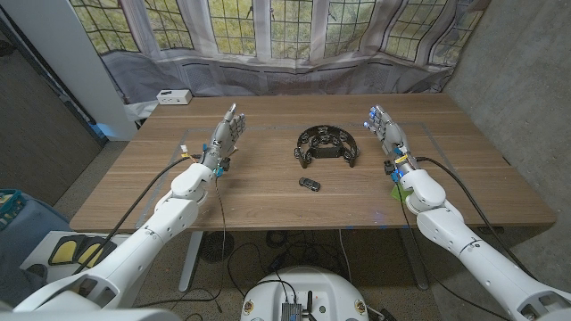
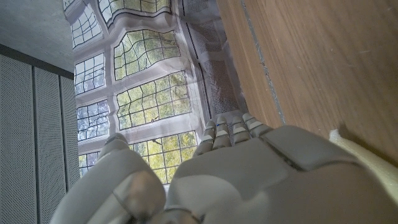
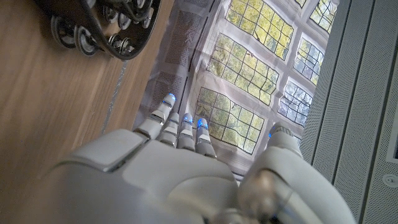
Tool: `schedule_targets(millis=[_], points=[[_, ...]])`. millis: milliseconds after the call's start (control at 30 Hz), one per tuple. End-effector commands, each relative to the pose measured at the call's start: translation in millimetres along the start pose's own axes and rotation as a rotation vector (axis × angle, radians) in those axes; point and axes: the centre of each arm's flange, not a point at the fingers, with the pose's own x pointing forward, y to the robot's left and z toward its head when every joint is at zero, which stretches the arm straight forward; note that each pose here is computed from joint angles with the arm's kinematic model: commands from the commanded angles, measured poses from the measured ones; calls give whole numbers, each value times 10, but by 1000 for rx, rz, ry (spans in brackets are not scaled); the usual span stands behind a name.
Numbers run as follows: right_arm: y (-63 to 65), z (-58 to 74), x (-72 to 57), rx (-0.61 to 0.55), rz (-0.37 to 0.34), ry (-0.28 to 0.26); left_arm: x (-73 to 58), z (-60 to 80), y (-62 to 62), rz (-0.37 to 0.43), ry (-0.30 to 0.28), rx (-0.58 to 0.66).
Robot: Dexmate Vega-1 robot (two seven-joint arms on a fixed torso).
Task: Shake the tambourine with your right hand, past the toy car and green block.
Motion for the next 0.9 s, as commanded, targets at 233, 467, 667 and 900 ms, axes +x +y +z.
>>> schedule_targets(millis=[233, 467, 667, 900], points=[[116, 141, 11, -16, 62, -74, -12, 19, -80, -6, 4, 18], [160, 188, 25, -42, 76, -79, -14, -13, -73, 4, 2, 4], [209, 235, 4, -75, 64, -92, 24, -51, -79, -6, 9, 0], [247, 280, -3, -119, 66, -104, 54, -65, -111, -15, 5, -4]])
